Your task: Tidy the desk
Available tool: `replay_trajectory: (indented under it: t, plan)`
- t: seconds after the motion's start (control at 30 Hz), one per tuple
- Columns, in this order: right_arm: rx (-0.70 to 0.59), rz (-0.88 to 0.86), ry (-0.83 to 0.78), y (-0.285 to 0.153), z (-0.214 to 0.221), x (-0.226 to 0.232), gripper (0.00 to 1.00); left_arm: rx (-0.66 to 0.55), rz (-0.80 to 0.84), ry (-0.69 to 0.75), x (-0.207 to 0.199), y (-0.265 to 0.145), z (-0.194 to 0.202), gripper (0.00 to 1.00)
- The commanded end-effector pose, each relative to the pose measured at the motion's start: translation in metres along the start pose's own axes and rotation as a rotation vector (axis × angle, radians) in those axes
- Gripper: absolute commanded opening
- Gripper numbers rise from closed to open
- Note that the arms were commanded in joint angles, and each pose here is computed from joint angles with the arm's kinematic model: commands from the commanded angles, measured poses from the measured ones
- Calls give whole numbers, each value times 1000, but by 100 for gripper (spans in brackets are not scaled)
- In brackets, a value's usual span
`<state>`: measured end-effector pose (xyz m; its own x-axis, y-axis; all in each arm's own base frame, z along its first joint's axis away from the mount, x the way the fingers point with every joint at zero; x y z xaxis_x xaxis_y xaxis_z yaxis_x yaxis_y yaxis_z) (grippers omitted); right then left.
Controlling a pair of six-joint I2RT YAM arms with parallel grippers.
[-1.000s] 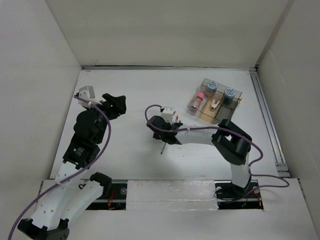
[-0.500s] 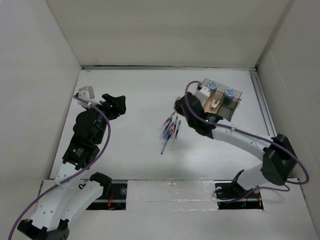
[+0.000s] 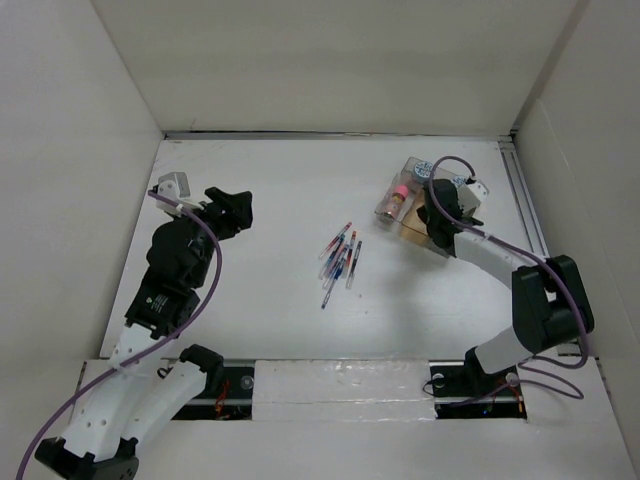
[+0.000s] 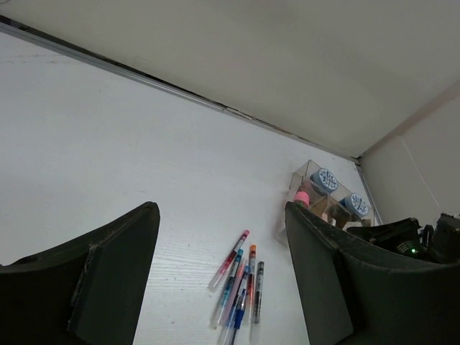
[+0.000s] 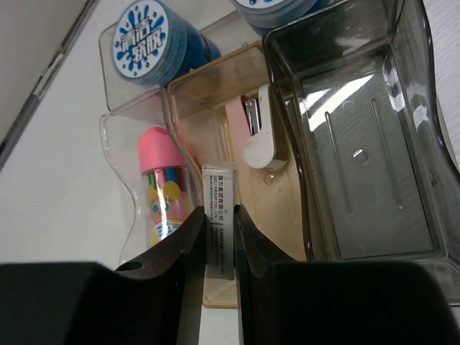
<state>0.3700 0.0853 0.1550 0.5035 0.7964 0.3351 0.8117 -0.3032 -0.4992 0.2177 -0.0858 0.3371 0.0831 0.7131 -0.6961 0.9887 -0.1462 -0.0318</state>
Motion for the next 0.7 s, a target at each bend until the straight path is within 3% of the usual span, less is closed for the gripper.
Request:
replay_trajectory:
  t: [0.0,0.17,0.23,0.3,0.33,0.4,0.43,0.53,0.6,0.67]
  plan:
    - [-11,-62,42,4,-11,17,23,-41,38,-2,-7,-1,-10,66]
    - [-3,-61,48,5,-6,10,56,-20,30,5,-6,2,-6,67]
    - [-13,-78,51,1,-10,11,64,-27,35,3,-6,1,-6,67]
    - [-27,-101,44,-10,-19,15,65,-32,36,2,-7,2,-7,67]
    - [-34,-139,35,-21,-18,23,59,-27,31,5,-7,3,-7,67]
    - [-31,-206,-4,-37,-13,34,39,-22,24,8,-5,4,-5,67]
    - [-31,-246,-10,-49,-12,39,21,-28,30,4,-6,3,-7,67]
    - [97,-363,-75,-75,26,56,1,-34,31,4,-6,4,-7,67]
    - [184,-411,-124,-88,62,60,1,-16,18,11,-5,6,-4,67]
    - [233,-382,-166,-85,88,56,10,-21,27,7,-6,5,-5,66]
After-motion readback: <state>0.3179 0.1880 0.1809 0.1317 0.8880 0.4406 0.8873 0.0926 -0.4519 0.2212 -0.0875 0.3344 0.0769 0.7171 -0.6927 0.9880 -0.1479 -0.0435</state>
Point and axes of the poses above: each gripper's point midway between its finger pads, its own y axis out along the fingers, its own x axis along the line the jaws close on, z = x × y, the point moved 6 cm from there along -y, back along the fingers, and after that the axes turned 13 degrees about -y, right-handed, at the moved point
